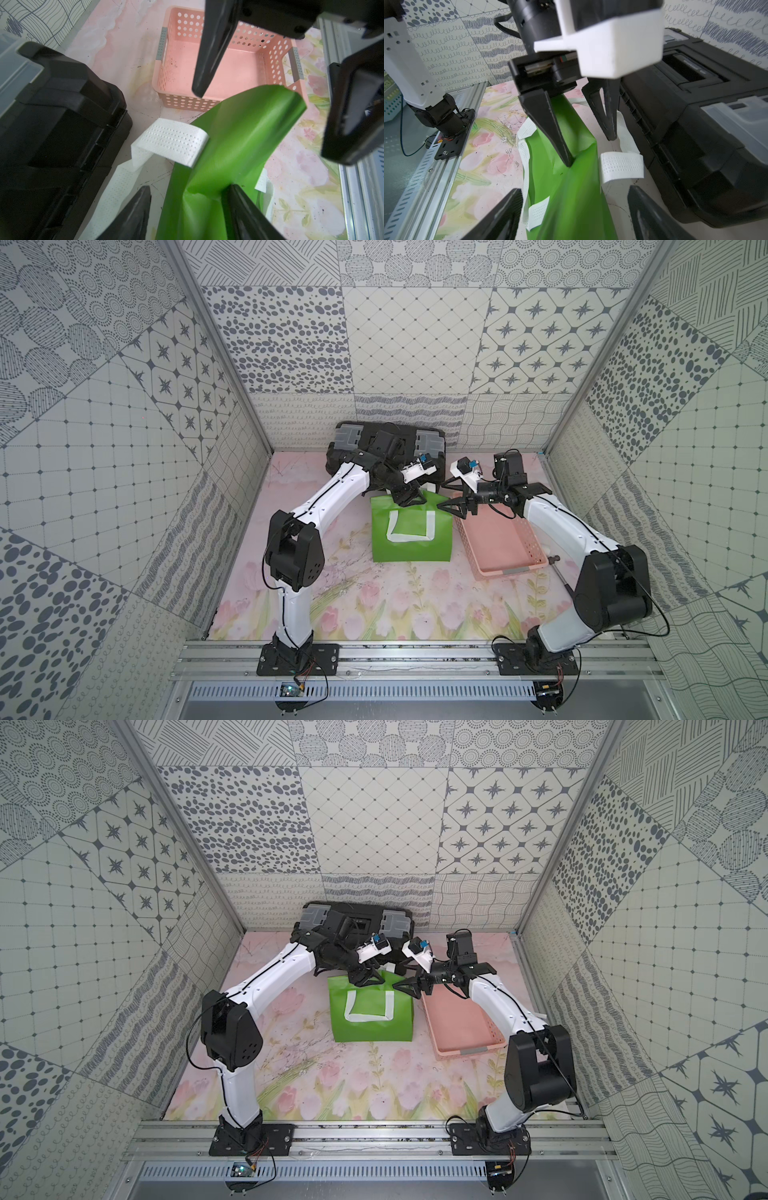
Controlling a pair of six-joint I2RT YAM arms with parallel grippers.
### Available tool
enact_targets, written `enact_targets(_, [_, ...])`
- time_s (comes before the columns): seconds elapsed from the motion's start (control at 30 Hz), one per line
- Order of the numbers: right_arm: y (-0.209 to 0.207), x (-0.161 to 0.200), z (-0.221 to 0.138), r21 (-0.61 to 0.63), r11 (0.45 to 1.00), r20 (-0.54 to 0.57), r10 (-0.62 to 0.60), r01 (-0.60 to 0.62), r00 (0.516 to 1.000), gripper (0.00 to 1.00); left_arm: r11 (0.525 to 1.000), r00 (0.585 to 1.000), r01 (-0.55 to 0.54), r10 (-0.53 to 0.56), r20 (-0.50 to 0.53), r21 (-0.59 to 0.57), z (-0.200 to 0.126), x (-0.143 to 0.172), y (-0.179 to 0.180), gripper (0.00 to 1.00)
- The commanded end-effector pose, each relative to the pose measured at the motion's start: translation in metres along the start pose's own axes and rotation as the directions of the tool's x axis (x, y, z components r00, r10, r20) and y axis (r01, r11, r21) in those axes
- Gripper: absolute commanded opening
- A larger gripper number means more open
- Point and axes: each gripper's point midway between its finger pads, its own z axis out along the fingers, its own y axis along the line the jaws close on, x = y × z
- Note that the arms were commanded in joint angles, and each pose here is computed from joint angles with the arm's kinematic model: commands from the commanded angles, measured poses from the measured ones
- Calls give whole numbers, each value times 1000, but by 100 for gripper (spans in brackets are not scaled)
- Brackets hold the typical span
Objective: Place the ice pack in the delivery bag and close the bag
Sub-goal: Seal the delivery bag at the center of the board.
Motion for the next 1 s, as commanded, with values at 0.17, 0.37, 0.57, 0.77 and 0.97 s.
enact_targets(0.17, [4, 14, 10, -54, 998, -4, 24, -24, 1000, 54, 1000, 1000, -15, 14, -22, -21, -11, 0, -1, 69])
enact_targets(0.37, [2, 19, 4, -18, 1000, -21, 14, -14, 1000, 14, 1000, 1000, 10, -10, 14, -11, -42, -4, -6, 77])
enact_targets(0.57, [-1, 17, 2, -12, 1000, -14, 13, -13, 1000, 4, 999, 998, 39, -39, 43, 13, -84, 13, -16, 89])
enact_targets(0.77, [-4, 15, 2, -2, 1000, -17, 25, -25, 1000, 5, 991, 994, 104, -106, 21, 84, -76, 32, -20, 90])
enact_targets(0.97, [-8, 12, -1, 33, 999, -9, 43, -43, 999, 3, 990, 991, 131, -130, -18, 53, -63, 49, -12, 76])
